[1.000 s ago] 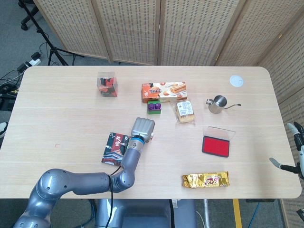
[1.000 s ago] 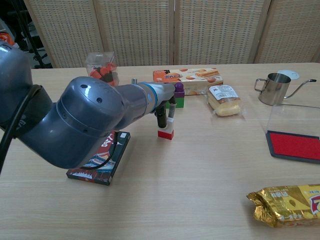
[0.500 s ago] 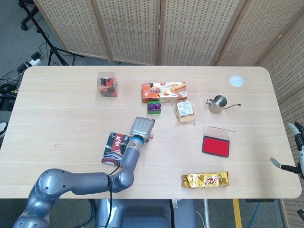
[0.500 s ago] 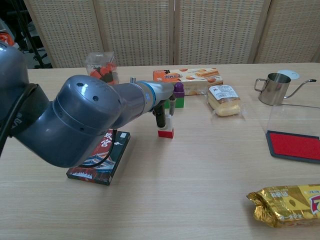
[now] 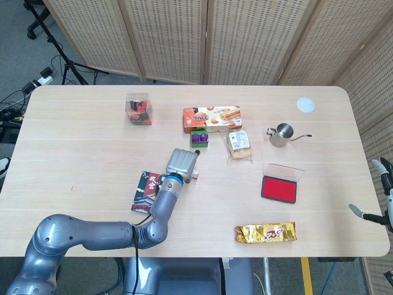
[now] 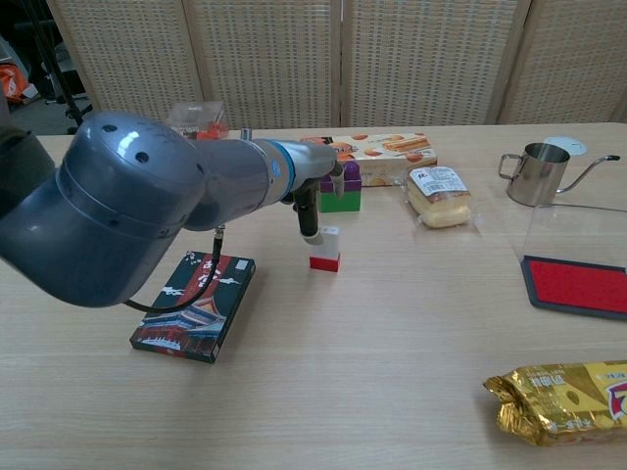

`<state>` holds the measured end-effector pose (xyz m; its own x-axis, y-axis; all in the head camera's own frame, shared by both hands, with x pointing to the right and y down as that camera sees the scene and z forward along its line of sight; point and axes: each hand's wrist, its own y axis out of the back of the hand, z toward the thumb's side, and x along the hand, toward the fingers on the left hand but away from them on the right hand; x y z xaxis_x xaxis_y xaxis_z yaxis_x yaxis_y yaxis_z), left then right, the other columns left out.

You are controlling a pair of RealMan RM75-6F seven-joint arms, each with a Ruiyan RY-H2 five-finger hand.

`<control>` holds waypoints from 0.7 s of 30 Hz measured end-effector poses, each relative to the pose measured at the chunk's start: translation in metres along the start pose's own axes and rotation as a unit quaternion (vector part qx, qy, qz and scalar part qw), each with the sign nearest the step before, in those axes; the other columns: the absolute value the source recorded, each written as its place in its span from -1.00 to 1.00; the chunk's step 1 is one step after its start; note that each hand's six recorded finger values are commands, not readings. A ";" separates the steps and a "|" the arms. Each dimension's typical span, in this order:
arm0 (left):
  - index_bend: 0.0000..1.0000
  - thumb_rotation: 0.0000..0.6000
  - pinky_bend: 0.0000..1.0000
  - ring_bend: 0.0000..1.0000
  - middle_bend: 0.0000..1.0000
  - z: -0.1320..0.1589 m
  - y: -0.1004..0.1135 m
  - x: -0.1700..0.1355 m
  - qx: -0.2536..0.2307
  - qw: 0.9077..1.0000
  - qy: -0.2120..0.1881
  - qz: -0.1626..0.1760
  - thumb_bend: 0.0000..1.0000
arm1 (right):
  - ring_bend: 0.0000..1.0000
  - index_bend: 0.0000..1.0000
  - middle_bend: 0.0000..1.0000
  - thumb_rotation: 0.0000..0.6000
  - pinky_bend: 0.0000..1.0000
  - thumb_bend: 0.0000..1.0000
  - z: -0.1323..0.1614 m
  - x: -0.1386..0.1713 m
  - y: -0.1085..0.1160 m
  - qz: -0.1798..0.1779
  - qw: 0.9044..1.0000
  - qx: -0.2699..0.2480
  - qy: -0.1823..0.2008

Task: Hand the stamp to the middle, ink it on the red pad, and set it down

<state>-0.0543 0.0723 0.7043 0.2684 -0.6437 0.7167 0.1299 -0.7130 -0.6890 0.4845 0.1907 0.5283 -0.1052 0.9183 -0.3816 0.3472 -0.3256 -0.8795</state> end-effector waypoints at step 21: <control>-1.00 1.00 -1.00 -1.00 -1.00 -0.147 0.075 -0.089 -0.034 0.991 0.006 0.132 -1.00 | -1.00 -1.00 -1.00 1.00 -1.00 -1.00 0.014 0.002 -0.015 0.008 0.999 0.048 0.012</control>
<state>-0.2090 0.0357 0.6045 0.2730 -0.8137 0.5132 -0.0083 -0.5355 -0.8445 0.4661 0.1942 0.5372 -0.0776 0.9175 -0.3901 0.2567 -0.3597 -0.8971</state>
